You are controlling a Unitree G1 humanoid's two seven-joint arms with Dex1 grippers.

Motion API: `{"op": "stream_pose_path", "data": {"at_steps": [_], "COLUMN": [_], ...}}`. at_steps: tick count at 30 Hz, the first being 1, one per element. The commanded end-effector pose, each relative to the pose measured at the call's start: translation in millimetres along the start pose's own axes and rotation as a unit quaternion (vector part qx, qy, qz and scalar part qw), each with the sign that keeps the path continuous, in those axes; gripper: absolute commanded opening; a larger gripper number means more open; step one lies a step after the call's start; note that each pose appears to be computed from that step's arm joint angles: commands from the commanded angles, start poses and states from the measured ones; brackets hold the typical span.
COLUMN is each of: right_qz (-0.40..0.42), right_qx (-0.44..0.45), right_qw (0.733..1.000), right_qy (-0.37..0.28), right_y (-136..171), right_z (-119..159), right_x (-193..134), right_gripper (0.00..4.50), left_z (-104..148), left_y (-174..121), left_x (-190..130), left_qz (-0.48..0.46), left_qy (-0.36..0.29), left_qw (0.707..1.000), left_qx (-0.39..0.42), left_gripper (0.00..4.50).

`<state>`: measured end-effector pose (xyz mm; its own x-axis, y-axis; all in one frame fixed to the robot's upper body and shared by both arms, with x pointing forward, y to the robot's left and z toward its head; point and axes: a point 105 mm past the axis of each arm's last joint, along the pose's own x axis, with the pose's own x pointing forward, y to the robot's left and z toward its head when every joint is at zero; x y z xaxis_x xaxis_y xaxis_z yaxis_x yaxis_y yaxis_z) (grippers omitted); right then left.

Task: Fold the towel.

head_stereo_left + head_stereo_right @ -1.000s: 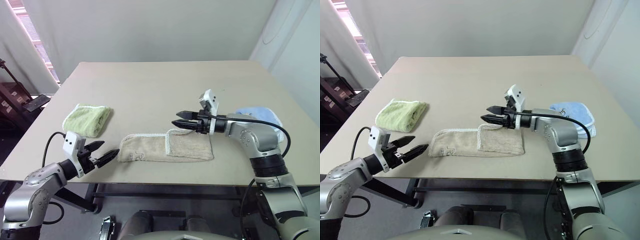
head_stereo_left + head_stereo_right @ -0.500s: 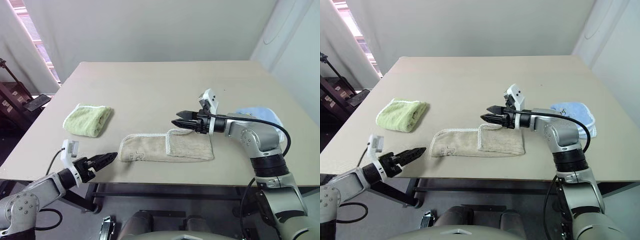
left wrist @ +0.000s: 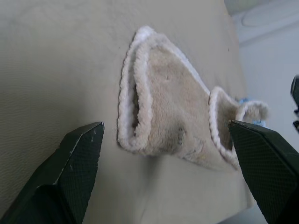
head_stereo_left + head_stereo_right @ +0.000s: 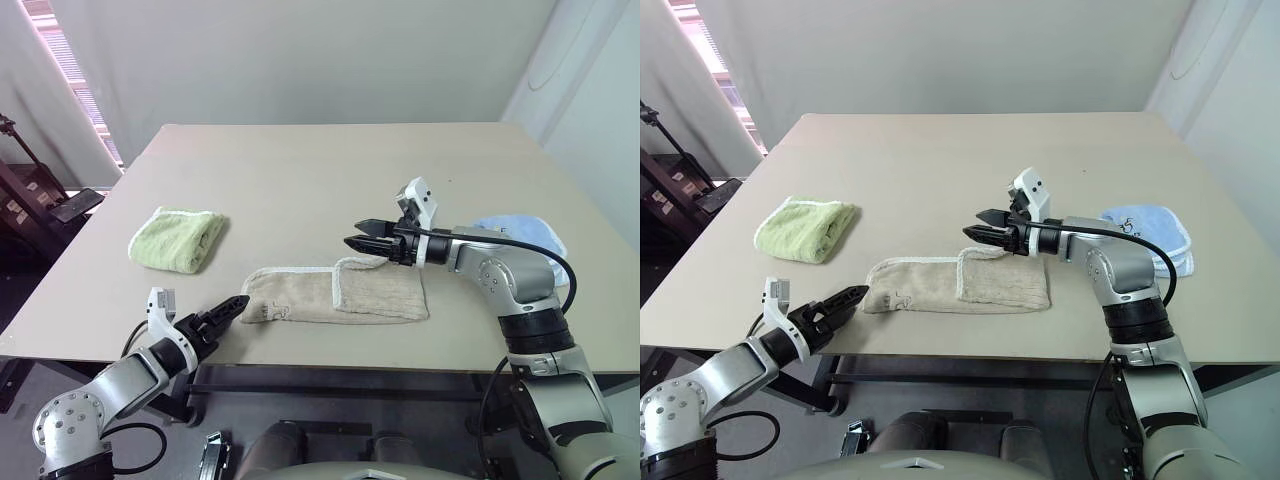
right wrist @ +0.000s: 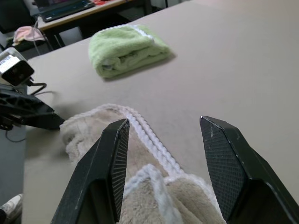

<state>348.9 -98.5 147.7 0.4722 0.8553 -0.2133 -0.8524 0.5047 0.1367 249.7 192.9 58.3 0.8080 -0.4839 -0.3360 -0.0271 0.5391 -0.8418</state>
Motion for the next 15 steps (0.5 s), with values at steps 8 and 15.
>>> {"op": "stream_pose_path", "data": {"at_steps": [8, 15], "right_qz": [-0.014, -0.03], "right_qx": [-0.032, -0.037], "right_qw": [0.999, 0.999], "right_qy": [-0.023, -0.023], "right_y": [-4, -9], "right_z": [16, 16], "right_x": [0, -2], "right_gripper": [2.49, 2.49], "left_z": [3, -5], "left_y": [-1, -4], "left_x": [22, 31], "left_qz": [0.01, 0.002], "left_qy": [-0.01, 0.014], "left_qw": [0.999, 0.999], "left_qx": [-0.037, -0.037], "left_gripper": [4.5, 4.5]}}
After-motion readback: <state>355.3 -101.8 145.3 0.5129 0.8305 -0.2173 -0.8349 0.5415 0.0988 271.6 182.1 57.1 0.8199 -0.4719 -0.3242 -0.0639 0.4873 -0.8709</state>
